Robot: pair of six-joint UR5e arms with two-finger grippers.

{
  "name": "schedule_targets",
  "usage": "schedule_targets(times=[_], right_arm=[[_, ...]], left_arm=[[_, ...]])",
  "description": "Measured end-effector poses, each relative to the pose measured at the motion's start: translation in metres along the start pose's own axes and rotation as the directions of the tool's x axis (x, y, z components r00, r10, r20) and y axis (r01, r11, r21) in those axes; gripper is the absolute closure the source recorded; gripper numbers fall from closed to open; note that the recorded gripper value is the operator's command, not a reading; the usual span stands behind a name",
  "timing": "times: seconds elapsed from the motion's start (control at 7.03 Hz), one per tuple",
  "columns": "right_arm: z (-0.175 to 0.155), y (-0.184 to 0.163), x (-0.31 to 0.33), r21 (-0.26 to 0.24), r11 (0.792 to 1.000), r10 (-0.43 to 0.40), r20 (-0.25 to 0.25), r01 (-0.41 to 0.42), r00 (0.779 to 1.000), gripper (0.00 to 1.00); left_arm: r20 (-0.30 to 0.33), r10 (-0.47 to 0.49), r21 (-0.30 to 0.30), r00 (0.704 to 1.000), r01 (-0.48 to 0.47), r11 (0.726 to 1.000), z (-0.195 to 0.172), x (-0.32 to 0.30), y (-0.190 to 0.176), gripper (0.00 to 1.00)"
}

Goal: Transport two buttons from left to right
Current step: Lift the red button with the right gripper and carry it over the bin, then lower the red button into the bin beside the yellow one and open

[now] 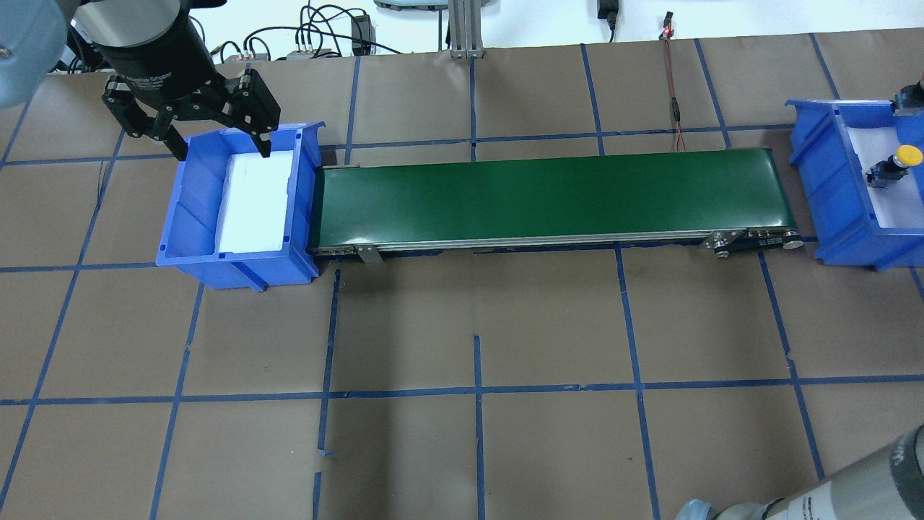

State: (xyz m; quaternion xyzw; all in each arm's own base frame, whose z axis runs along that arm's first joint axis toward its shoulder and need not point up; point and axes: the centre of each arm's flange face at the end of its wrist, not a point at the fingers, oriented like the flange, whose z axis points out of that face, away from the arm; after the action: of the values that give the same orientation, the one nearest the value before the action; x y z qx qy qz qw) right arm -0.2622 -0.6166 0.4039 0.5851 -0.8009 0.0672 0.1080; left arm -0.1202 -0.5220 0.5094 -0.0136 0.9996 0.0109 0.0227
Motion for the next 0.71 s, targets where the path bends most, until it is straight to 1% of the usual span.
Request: schedule_targets(times=[0.14, 0.28, 0.57, 0.71], right_arm=[[0.005, 0.017, -0.002, -0.003, 1.0, 0.02, 0.009, -0.02, 1.0, 0.9], [0.017, 0.028, -0.005, 0.0, 0.999, 0.034, 0.028, -0.034, 0.999, 0.9], [0.054, 0.032, -0.013, 0.038, 0.998, 0.044, 0.08, -0.047, 0.996, 0.9], [0.068, 0.029, -0.016, 0.052, 0.997, 0.045, 0.088, -0.049, 0.995, 0.9]], left_arm=[[-0.001, 0.0, -0.001, 1.0, 0.0, 1.0, 0.001, 0.0, 0.0, 0.0], [-0.002, 0.0, -0.001, 1.0, 0.0, 1.0, 0.0, 0.0, 0.0, 0.0], [-0.002, 0.0, -0.002, 1.0, 0.0, 1.0, 0.001, 0.0, -0.001, 0.0], [-0.002, 0.0, -0.002, 1.0, 0.0, 1.0, 0.001, 0.0, -0.001, 0.0]])
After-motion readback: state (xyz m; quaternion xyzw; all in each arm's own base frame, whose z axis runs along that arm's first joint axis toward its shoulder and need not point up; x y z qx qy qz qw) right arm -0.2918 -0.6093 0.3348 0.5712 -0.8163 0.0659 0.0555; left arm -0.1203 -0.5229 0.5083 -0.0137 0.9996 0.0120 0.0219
